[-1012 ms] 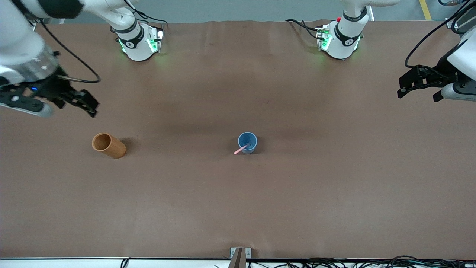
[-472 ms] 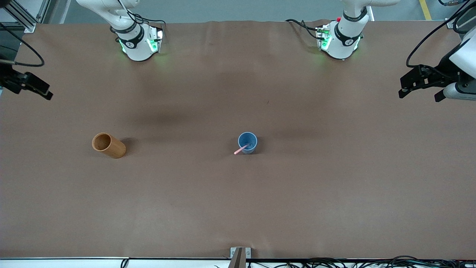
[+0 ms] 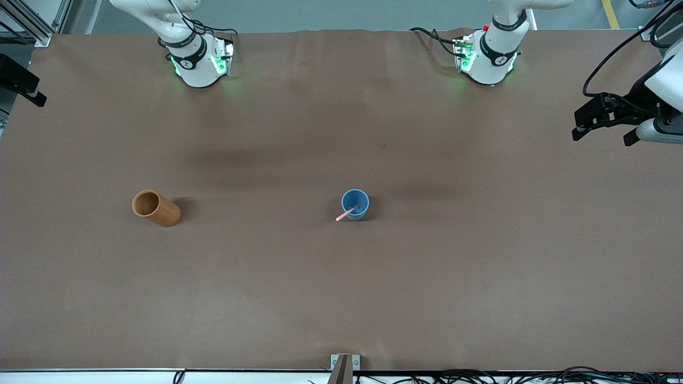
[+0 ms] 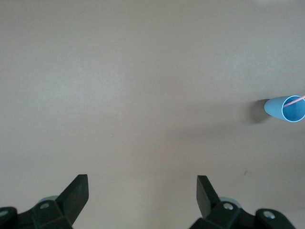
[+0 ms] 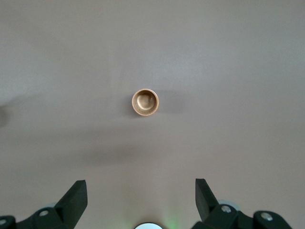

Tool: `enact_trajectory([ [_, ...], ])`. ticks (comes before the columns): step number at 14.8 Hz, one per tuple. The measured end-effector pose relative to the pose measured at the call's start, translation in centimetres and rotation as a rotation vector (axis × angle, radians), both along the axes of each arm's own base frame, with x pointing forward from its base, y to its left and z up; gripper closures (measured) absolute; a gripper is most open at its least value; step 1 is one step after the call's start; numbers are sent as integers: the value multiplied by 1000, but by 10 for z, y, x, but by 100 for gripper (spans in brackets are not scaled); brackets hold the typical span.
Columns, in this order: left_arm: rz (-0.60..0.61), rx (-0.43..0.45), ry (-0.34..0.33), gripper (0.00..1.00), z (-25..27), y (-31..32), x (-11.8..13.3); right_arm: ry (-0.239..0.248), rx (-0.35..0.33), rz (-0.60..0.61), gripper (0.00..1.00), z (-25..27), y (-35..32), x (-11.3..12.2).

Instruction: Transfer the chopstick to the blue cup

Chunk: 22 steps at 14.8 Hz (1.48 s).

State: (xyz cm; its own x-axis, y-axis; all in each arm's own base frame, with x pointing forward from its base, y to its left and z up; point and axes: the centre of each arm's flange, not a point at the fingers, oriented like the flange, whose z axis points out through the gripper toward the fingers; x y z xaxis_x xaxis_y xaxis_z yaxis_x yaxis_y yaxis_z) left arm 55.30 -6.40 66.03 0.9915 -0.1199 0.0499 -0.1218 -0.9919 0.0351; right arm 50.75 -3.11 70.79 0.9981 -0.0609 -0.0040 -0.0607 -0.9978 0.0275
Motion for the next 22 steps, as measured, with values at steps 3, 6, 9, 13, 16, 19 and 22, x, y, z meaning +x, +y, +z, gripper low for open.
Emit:
enact_trajectory([
  [3, 1, 0, 0, 0, 0, 0, 0, 20, 7, 21, 0, -5, 5, 17],
  [6, 3, 0, 0, 0, 0, 2, 0, 26, 9, 38, 0, -7, 12, 22],
  [9, 4, 0, 0, 0, 0, 2, 0, 20, 9, 54, 0, -4, 12, 21],
  [13, 4, 0, 0, 0, 0, 2, 0, 10, 45, 89, 0, -5, 7, 23],
  [16, 4, 0, 0, 0, 0, 2, 0, 10, 52, 83, 0, -11, -6, 28],
  [19, 4, 0, 0, 0, 0, 2, 0, 25, 56, 75, 0, -25, -16, 34],
  [22, 5, 0, 0, 0, 0, 3, 0, 23, 56, 82, 0, -26, -13, 35],
])
